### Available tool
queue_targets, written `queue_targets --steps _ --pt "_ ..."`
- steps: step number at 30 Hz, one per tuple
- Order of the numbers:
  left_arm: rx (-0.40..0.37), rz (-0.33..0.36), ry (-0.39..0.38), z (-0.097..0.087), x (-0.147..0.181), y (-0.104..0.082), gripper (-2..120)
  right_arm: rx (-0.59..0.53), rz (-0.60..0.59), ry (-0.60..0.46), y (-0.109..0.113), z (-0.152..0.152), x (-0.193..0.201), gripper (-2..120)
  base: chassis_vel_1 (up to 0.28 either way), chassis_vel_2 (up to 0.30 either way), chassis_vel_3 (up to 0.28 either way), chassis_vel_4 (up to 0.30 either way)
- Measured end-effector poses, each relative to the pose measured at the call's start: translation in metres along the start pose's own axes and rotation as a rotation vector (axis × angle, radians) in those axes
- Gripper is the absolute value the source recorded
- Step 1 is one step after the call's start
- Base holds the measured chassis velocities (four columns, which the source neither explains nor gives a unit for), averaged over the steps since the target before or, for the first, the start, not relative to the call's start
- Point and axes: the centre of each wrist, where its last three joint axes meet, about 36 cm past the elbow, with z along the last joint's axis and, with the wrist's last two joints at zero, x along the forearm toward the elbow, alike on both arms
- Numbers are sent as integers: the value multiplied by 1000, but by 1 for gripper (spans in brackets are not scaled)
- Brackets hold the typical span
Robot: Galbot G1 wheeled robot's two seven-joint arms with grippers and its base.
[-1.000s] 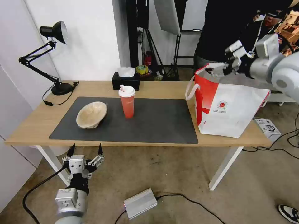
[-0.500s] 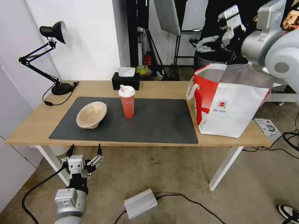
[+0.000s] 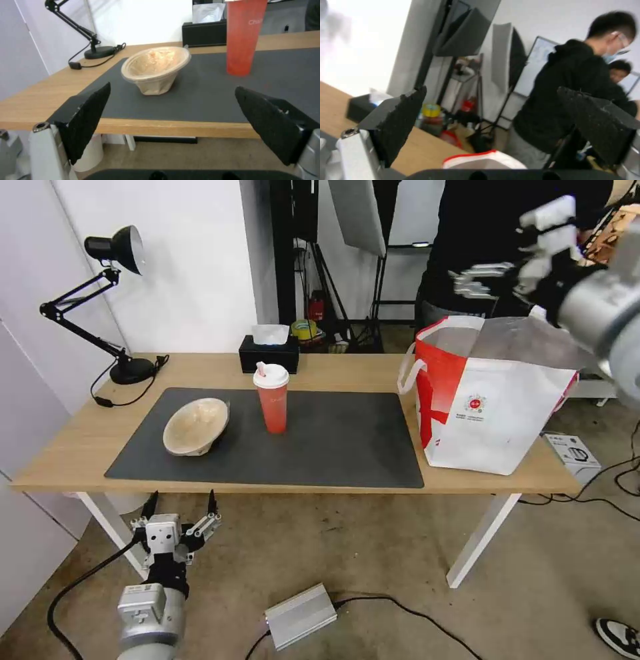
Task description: Pick up the trash from the table and place it into the takeout bag.
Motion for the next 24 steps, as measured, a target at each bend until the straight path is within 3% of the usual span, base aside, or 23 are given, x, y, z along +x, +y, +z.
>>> queue_targets --steps 8,19,24 --pt "-6 -25 1 2 3 2 100 37 -6 -23 29 26 21 100 0 0 0 0" --pt "-21 -55 2 5 5 4 100 -30 7 32 80 86 54 100 0 0 0 0" --pt "-22 -52 4 6 4 3 100 -54 56 45 92 111 73 100 0 0 0 0"
